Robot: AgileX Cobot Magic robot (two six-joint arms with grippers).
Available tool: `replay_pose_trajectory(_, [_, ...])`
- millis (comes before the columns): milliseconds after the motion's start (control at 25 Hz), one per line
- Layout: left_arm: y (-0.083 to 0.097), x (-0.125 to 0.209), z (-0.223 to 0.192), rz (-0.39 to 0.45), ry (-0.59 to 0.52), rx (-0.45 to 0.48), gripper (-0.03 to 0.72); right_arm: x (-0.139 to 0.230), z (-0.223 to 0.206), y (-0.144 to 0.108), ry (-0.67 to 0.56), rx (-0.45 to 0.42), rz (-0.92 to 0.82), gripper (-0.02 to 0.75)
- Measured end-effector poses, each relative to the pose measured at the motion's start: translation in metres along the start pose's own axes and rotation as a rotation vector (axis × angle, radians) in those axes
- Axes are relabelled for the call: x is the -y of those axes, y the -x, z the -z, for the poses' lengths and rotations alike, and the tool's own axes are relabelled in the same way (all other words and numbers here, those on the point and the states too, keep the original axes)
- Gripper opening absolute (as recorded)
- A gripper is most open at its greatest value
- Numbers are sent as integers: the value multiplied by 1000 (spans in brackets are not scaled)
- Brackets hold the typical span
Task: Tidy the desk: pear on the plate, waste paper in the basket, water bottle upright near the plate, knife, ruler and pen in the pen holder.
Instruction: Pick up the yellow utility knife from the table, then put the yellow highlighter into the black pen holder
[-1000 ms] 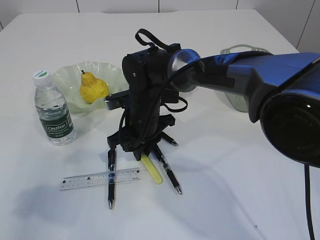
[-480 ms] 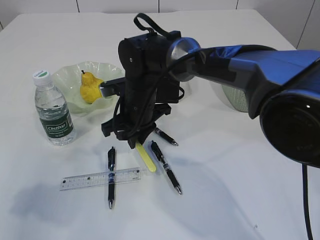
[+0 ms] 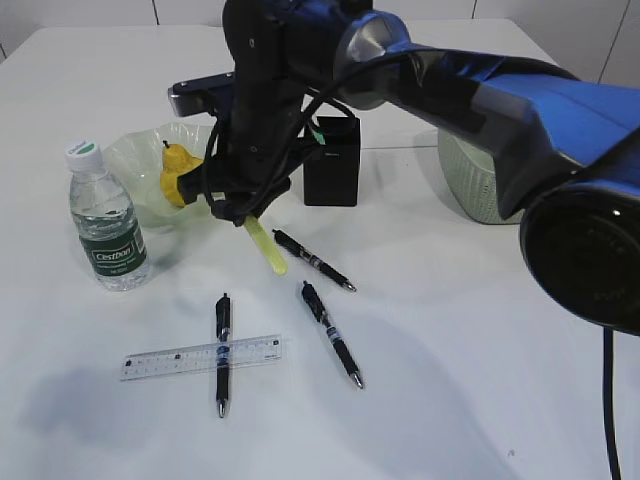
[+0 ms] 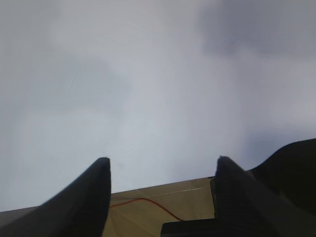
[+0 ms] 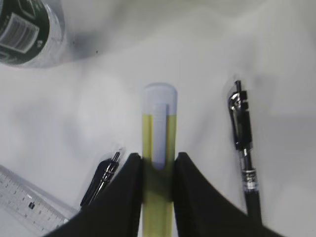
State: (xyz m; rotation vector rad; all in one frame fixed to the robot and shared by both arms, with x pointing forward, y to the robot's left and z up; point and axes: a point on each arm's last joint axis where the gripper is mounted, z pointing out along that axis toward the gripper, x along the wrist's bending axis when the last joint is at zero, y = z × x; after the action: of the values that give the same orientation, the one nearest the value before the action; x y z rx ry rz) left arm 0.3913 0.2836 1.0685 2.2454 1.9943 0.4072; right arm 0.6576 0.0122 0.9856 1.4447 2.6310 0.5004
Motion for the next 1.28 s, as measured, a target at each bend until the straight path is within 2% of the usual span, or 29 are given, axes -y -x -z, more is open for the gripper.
replay_pose_trajectory(280, [-3, 0, 0, -12, 4, -34, 466, -19, 23, 14, 158, 60, 21, 172])
replay_pose_trajectory(520, [-4, -1, 0, -14, 10, -40, 465, -22, 25, 42, 183, 132, 8, 172])
replay_pose_trajectory(1000, [-6, -11, 1, -34, 115, -69, 455, -26, 35, 79, 239, 147, 27, 172])
replay_pose_trajectory(1280, [-5, -19, 2, -39, 207, -59, 453, -30, 36, 85, 281, 156, 44, 172])
